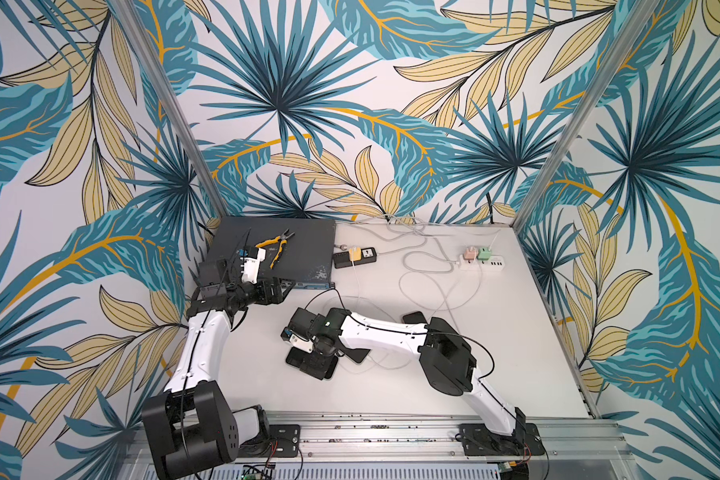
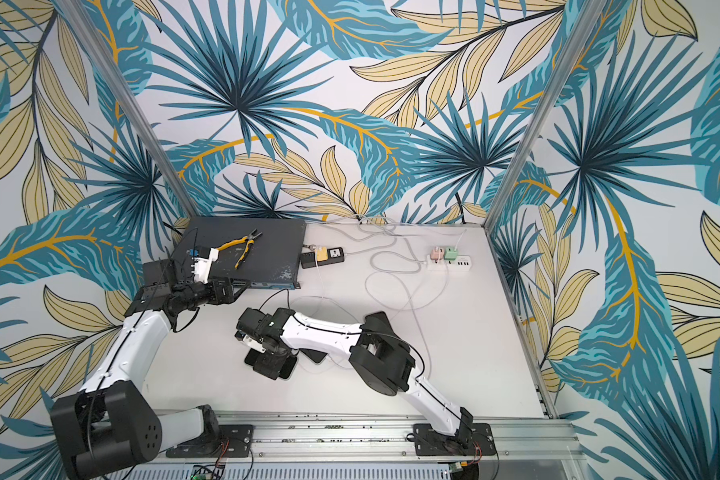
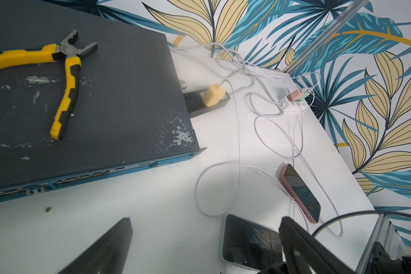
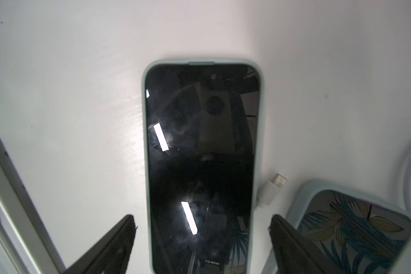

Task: Unplug the charging cable from the phone
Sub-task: Place the phone at the center of the board, then pick up the phone at the center of the board.

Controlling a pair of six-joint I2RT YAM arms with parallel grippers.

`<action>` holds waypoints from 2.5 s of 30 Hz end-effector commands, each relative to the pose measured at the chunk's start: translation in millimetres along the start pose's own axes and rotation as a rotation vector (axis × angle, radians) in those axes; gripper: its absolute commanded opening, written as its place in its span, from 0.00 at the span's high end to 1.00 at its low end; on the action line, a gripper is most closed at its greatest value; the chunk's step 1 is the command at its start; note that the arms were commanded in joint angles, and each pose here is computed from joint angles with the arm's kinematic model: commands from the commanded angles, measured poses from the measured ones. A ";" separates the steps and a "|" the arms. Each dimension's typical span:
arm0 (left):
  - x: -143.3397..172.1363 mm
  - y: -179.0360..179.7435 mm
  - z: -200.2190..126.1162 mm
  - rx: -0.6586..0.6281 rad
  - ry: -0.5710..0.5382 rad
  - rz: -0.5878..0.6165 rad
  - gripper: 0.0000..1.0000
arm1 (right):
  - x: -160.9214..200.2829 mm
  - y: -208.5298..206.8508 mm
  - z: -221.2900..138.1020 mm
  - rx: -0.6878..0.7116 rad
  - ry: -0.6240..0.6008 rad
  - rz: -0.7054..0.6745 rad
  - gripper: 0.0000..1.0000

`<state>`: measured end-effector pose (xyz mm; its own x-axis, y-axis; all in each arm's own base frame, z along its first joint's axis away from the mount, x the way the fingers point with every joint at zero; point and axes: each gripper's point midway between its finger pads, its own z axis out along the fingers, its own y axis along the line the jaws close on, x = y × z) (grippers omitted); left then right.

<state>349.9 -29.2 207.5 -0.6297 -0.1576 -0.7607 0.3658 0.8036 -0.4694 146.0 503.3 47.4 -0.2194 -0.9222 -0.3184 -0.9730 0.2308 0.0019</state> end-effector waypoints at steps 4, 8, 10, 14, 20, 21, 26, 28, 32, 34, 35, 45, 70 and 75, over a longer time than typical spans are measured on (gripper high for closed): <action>-3.2 -6.8 -4.7 0.029 -0.029 0.046 0.00 | -6.5 -29.7 -37.0 0.018 -0.097 0.075 0.08; -3.3 -7.7 -5.1 0.032 -0.031 0.049 0.00 | 7.0 -49.4 -34.9 0.042 -0.082 0.121 0.06; -3.4 -7.4 -4.8 0.032 -0.031 0.050 0.00 | 15.0 -57.7 -31.5 0.052 -0.070 0.142 0.05; -2.8 -7.2 -4.4 0.034 -0.029 0.048 0.00 | 27.2 -67.2 -22.8 0.059 -0.047 0.176 0.03; -2.3 -7.1 -4.2 0.034 -0.029 0.049 0.00 | 41.3 -74.4 -6.5 0.079 -0.001 0.196 0.01; -2.2 -7.1 -4.2 0.034 -0.029 0.048 0.00 | 42.7 -75.7 -4.1 0.082 0.005 0.197 0.01; -2.2 -7.4 -4.3 0.035 -0.029 0.048 0.00 | 48.3 -80.2 6.6 0.097 0.028 0.209 0.01; -2.2 -7.6 -4.5 0.035 -0.029 0.051 0.00 | 51.6 -83.0 10.6 0.106 0.040 0.219 0.01; -2.0 -7.6 -4.4 0.036 -0.029 0.052 0.00 | 56.5 -84.1 17.1 0.103 0.057 0.228 0.01; -2.0 -7.9 -4.3 0.038 -0.030 0.054 0.00 | 57.9 -84.1 19.4 0.102 0.061 0.231 0.01; -1.6 -7.6 -4.0 0.038 -0.029 0.053 0.00 | 59.0 -84.0 21.1 0.102 0.066 0.230 0.02; -1.7 -9.3 -4.2 0.047 -0.029 0.053 0.00 | 67.5 -85.3 33.7 0.106 0.096 0.231 0.11; -0.3 -26.5 -3.4 0.133 -0.034 0.056 0.00 | 17.9 -100.5 -19.5 0.040 -0.164 0.268 0.42; 4.8 -44.4 2.4 0.202 -0.010 0.081 0.00 | -1.5 -98.6 -46.2 -0.051 -0.306 0.297 0.43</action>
<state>339.7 -52.9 214.9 -0.6147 -0.1340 -0.7773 0.4765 0.7222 -0.5014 238.0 447.1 46.2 -0.4739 -0.7696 -0.4280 -0.8698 0.4850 0.0909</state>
